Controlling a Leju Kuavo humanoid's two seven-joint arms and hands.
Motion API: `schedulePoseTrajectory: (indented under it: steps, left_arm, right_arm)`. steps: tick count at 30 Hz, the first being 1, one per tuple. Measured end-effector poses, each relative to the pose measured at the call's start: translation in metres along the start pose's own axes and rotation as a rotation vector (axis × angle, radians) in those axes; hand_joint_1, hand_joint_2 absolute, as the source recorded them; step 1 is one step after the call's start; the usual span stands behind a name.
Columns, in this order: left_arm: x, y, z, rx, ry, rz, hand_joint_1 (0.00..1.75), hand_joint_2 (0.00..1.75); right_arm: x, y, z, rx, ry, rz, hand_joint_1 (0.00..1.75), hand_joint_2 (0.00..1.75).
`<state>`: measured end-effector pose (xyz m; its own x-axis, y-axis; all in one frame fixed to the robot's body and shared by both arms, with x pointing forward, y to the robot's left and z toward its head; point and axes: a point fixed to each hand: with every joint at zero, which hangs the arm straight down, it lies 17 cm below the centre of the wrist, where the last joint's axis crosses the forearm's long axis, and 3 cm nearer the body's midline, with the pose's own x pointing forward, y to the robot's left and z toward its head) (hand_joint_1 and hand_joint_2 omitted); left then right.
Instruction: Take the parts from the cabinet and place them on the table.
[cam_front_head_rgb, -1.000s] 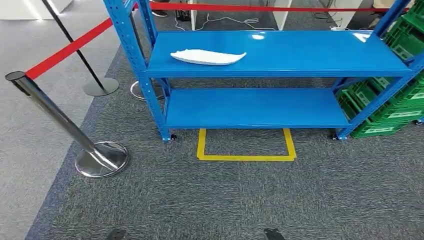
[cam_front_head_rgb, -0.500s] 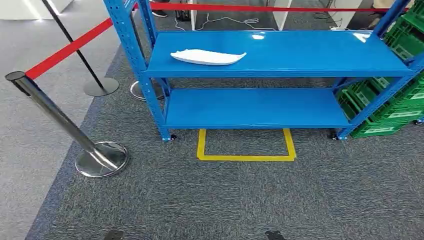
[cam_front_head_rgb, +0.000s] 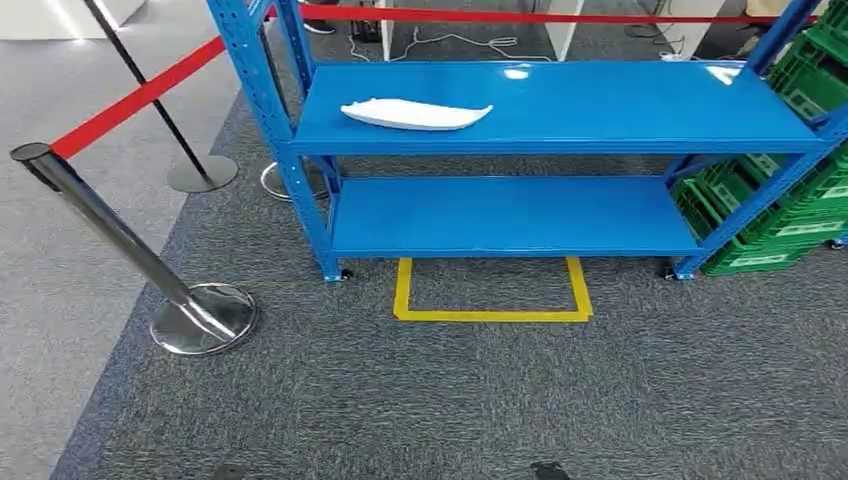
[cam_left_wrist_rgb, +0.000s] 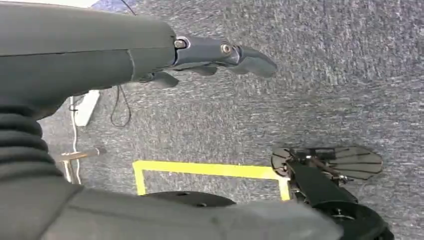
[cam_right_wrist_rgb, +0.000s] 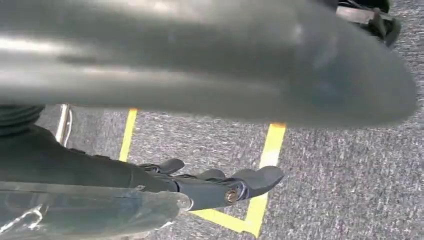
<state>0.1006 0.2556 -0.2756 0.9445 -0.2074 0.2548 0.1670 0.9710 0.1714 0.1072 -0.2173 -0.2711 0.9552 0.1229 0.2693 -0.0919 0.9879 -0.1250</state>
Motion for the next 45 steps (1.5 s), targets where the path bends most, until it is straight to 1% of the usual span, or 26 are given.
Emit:
schedulePoseTrajectory:
  steps: [1,9,10,11,12,13,14,16,17,24,34,35,39,45]
  left_arm:
    - [0.002,0.000,0.000,-0.002,-0.006,0.000,1.48,0.00]
    - [0.004,0.000,0.000,-0.003,-0.013,0.000,1.48,0.00]
    - [0.004,0.000,0.000,-0.002,-0.013,0.000,1.06,0.00]
    - [0.004,0.000,0.000,-0.002,-0.013,-0.001,0.80,0.00]
    - [0.004,0.000,0.000,-0.003,-0.013,-0.001,0.99,0.00]
    - [0.004,0.000,0.000,-0.003,-0.013,-0.001,0.98,0.00]
    - [0.004,-0.001,0.000,-0.003,-0.012,-0.001,1.38,0.00]
    - [0.004,-0.002,0.000,-0.007,-0.011,0.000,1.61,0.00]
    - [0.004,-0.002,0.000,-0.007,-0.011,0.000,1.75,0.00]
    - [0.008,-0.006,0.001,-0.014,-0.032,0.005,1.75,0.00]
    - [0.008,-0.007,0.001,-0.023,-0.034,0.005,1.75,0.00]
    - [0.008,-0.007,0.001,-0.024,-0.036,0.005,1.75,1.75]
    - [0.012,-0.007,0.001,-0.026,-0.054,0.005,1.75,1.75]
    - [0.013,-0.007,0.001,-0.026,-0.055,0.005,1.75,1.75]
  right_arm:
    - [0.001,0.000,0.000,0.000,-0.003,-0.001,1.47,0.00]
    - [0.002,-0.001,0.000,-0.002,-0.007,-0.008,1.47,0.00]
    - [0.002,-0.001,0.000,-0.002,-0.007,-0.008,1.75,0.00]
    - [0.002,-0.001,0.000,-0.003,-0.007,-0.008,1.75,0.00]
    - [0.002,-0.001,0.000,-0.003,-0.007,-0.009,1.75,0.00]
    - [0.002,-0.001,0.000,-0.003,-0.007,-0.009,1.75,0.00]
    - [0.002,-0.001,0.000,-0.003,-0.008,-0.009,1.75,0.00]
    - [0.002,-0.002,0.000,-0.005,-0.007,-0.010,1.75,0.00]
    - [0.002,-0.002,0.000,-0.006,-0.007,-0.010,1.75,0.00]
    - [0.003,-0.001,0.000,-0.003,-0.019,-0.002,1.75,0.00]
    - [0.003,-0.001,0.000,-0.003,-0.019,-0.005,1.75,0.00]
    - [0.003,-0.001,0.000,-0.003,-0.019,-0.005,1.75,0.00]
    - [0.005,-0.001,0.000,-0.004,-0.026,-0.005,1.75,0.00]
    - [0.006,-0.002,0.000,-0.004,-0.032,-0.005,1.75,0.00]
